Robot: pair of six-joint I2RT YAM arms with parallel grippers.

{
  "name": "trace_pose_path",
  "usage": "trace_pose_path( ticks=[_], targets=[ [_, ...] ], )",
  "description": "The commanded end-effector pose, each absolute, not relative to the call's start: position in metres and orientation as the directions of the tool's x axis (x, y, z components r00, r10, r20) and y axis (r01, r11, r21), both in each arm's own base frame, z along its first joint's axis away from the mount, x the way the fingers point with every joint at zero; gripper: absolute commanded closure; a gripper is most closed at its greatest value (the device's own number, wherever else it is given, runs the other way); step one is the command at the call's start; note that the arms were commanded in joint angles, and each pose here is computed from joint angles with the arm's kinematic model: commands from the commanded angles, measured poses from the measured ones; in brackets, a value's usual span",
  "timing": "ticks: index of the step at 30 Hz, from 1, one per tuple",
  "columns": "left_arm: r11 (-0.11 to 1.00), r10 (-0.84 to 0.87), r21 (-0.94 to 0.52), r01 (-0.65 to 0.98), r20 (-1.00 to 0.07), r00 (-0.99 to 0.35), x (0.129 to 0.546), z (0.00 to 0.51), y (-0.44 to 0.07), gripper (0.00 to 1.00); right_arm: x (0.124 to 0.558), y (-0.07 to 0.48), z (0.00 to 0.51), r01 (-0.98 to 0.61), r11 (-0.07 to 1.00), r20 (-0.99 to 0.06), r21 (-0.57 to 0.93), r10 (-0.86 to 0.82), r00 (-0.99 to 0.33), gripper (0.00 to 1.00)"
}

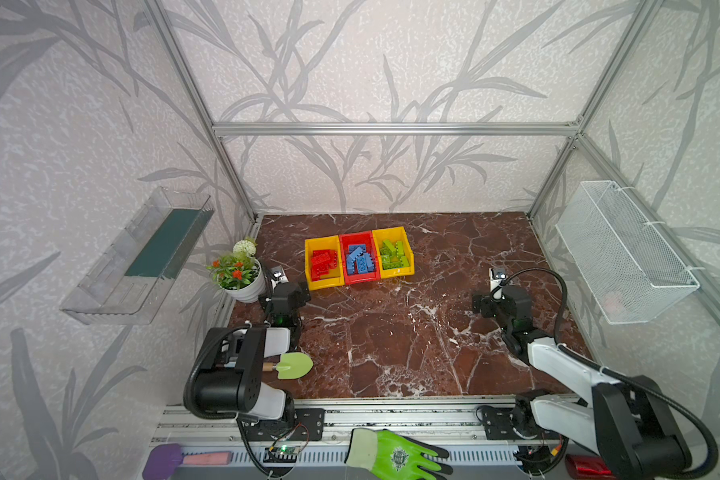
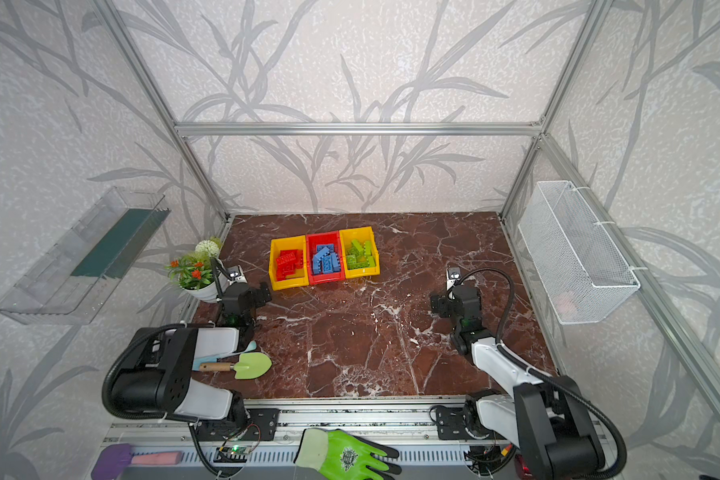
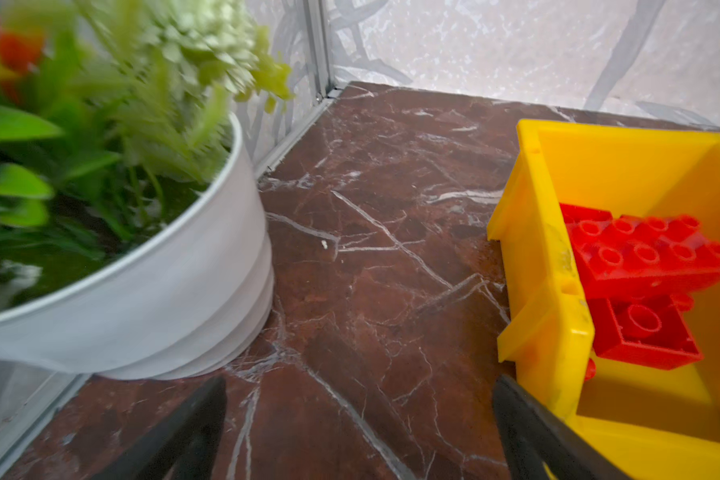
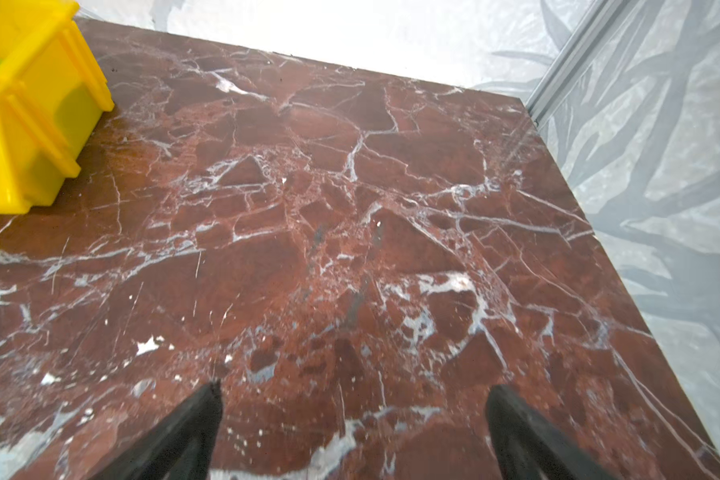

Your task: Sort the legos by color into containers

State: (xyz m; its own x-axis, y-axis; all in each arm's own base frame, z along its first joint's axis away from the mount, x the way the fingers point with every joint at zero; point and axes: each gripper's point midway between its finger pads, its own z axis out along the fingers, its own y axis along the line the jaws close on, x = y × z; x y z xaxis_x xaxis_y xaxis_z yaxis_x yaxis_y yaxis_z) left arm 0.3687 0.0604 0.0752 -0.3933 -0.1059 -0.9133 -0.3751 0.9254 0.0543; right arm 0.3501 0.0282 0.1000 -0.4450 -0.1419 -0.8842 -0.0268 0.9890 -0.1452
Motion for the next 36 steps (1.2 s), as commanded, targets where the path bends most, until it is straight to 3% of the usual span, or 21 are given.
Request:
trace_pose_path(
  ticks=[1,7,10,14,19,25,36],
  targets=[
    [0.948,-0.075,0.045,-0.316,-0.930,-0.359,0.388,0.093,0.053,0.01,0.375,0.031,0.124,-0.024,0.989,-0.952,-0.147,-0.148,-0.269,0.01],
    [0.949,-0.076,0.042,-0.313,-0.932,-0.355,0.389,0.094,0.053,0.01,0.396,0.037,0.095,-0.112,0.991,-0.958,-0.072,-0.100,-0.268,0.01],
    [0.950,-0.078,0.040,-0.311,-0.930,-0.358,0.389,0.094,0.053,0.01,0.399,0.034,0.092,-0.111,0.993,-0.917,-0.028,-0.070,-0.392,0.01],
    [0.950,-0.078,0.040,-0.311,-0.930,-0.359,0.389,0.094,0.053,0.01,0.398,0.037,0.096,-0.130,0.990,-0.956,-0.053,-0.088,-0.279,0.01],
    [0.950,-0.078,0.041,-0.311,-0.930,-0.360,0.389,0.094,0.053,0.01,0.392,0.034,0.097,-0.111,0.992,-0.964,-0.058,-0.084,-0.250,0.01],
    [0.949,-0.078,0.041,-0.312,-0.930,-0.360,0.389,0.094,0.053,0.01,0.398,0.037,0.092,-0.134,0.989,-0.942,-0.059,-0.100,-0.322,0.01],
    [0.949,-0.078,0.040,-0.312,-0.930,-0.359,0.389,0.094,0.053,0.01,0.398,0.037,0.093,-0.132,0.989,-0.948,-0.059,-0.097,-0.304,0.01]
  ],
)
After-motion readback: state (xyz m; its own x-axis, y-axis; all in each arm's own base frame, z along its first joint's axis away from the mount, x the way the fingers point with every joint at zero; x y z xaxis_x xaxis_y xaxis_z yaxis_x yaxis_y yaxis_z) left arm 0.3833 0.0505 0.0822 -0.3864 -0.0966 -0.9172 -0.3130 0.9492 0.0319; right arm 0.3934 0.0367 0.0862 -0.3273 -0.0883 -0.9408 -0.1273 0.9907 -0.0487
